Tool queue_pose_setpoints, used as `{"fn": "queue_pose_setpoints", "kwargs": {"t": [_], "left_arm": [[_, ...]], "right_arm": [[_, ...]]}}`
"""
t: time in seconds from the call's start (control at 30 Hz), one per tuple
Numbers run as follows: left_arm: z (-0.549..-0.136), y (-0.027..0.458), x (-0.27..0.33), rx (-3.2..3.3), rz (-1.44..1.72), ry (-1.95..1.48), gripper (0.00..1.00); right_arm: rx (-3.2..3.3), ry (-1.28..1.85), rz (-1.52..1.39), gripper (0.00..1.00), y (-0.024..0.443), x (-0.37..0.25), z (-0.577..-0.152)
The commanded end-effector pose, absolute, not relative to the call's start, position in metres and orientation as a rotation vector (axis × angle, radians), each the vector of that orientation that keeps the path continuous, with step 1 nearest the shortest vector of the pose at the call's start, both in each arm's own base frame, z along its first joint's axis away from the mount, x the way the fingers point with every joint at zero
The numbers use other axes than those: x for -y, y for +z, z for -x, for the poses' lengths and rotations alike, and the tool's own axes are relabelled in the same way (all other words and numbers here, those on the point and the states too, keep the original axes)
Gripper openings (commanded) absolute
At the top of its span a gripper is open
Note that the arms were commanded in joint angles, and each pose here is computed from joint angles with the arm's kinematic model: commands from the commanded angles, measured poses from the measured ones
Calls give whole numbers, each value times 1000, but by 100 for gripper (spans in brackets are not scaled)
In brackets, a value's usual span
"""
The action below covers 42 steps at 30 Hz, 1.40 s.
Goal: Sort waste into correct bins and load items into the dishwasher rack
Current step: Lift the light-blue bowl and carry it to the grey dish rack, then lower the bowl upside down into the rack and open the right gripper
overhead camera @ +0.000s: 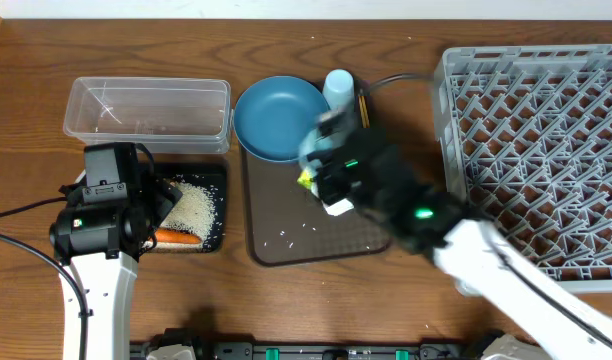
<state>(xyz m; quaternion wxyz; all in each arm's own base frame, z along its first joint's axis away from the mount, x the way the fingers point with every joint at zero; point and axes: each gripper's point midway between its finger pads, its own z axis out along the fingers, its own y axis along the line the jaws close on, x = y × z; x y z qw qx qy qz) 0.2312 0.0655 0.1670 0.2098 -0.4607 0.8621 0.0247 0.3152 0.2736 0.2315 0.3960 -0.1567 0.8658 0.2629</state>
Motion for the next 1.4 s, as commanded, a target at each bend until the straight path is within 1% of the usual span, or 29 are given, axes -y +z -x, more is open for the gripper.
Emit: {"fn": "queue_pose_setpoints", "kwargs": {"t": [0.0, 0.13, 0.27, 0.43, 0.63, 0.73, 0.93, 1.17, 1.37], "left_arm": [[-231, 167, -68, -2399, 1279, 85, 98], [-231, 167, -68, -2399, 1279, 86, 98], [-231, 167, -68, -2399, 1279, 86, 98], [-231, 167, -68, -2399, 1279, 86, 98], [-231, 167, -68, -2399, 1279, 85, 98], [-231, 167, -68, -2399, 1279, 86, 98], [-231, 167, -68, -2399, 1279, 85, 98], [-231, 167, -68, -2399, 1279, 85, 98], [-231, 167, -68, -2399, 1279, 86, 98]], "right_arm": [[-2133, 646, 236, 1, 270, -225, -330], [-2141, 631, 91, 1, 282, -164, -337], [-2158, 695, -35, 1, 283, -114, -343], [-2117, 813, -119, 1, 288, -64, -350], [-2053, 846, -230, 1, 287, 6, -355], [-2011, 894, -233, 1, 284, 33, -357], [-1907, 1087, -198, 1, 275, 65, -372], [-1849, 1308, -260, 1, 242, 88, -403], [-1839, 1391, -330, 1, 220, 98, -420]]}}
